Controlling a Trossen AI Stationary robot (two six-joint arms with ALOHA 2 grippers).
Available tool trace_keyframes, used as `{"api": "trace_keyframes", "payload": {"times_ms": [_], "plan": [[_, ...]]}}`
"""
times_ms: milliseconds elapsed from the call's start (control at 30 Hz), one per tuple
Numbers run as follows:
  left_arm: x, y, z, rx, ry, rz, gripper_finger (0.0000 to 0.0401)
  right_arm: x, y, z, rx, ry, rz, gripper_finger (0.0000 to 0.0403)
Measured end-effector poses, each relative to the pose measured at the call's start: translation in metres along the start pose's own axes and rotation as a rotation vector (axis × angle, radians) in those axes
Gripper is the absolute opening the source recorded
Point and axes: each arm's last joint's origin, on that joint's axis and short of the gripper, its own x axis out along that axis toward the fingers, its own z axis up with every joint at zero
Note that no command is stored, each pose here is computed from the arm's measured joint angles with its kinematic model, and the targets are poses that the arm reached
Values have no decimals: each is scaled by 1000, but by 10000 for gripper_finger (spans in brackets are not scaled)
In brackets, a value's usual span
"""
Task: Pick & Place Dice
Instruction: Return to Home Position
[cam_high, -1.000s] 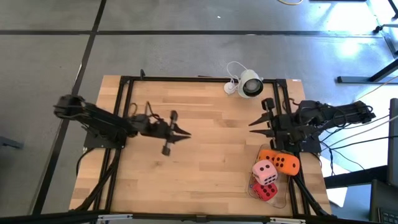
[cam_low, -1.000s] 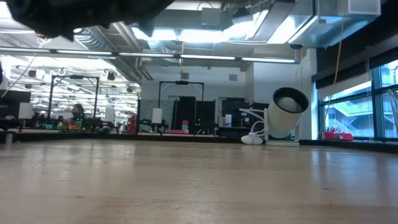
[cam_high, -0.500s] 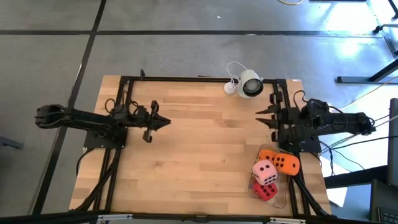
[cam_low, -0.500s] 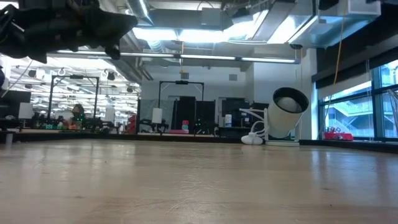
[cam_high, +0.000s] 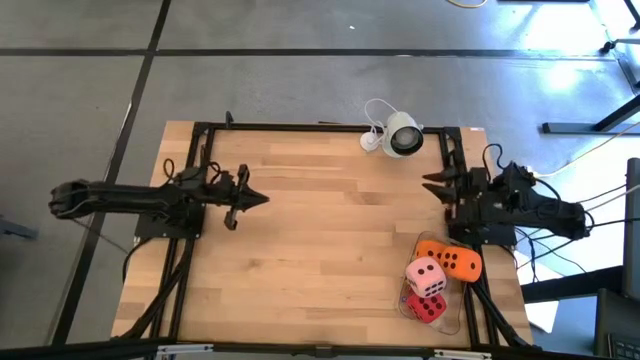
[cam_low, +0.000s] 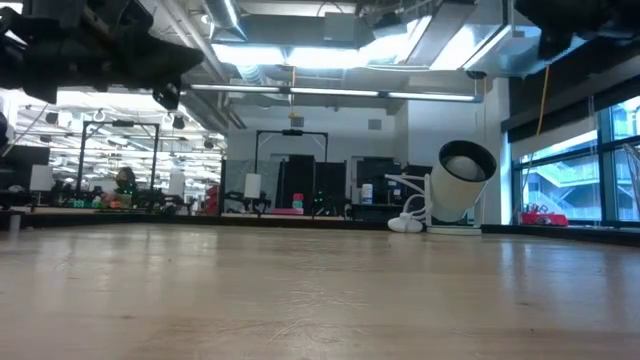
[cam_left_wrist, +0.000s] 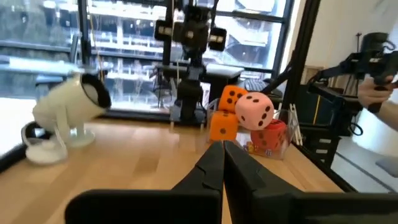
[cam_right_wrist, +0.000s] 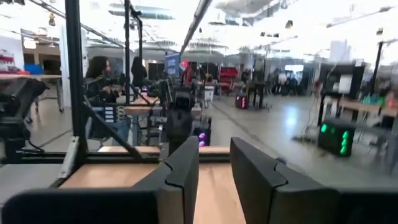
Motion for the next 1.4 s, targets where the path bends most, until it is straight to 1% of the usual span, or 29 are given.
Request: {"api": "trace_keyframes", "payload": {"times_ms": [100,233,333,400,467,533,667,733,867,1033,1167,1300,1400], "plan": [[-3,-4,5,50,-36,-16,1,-7,0,-1,76,6,-1,94],[-7,-11,10,93,-84,-10,2,-13,0,0,110,-20,-3,94],[-8,-14,10,92,-75,8,3,-12,0,-1,139,-19,-17,94],[-9,-16,8,99,-56,27,3,-9,0,-9,137,-23,-12,94],[-10,-17,6,105,-35,41,2,-4,2,-23,131,-14,25,94],[-9,-19,5,100,-31,49,1,-1,3,-34,120,-42,66,94],[-9,-24,5,101,-28,19,1,3,4,-55,98,-72,90,94],[-9,-26,4,112,-24,14,1,4,4,-59,94,-92,91,94],[-9,-28,-1,113,26,44,1,4,5,-67,96,-67,92,94],[-9,-32,-6,123,70,57,3,5,6,-74,97,-46,126,94],[-11,-35,-3,165,44,38,1,5,6,-74,100,-43,132,94],[-17,-36,2,168,-16,31,2,5,6,-74,100,-42,134,94],[-25,-35,-6,165,-45,35,3,5,6,-75,100,-42,135,94]]}}
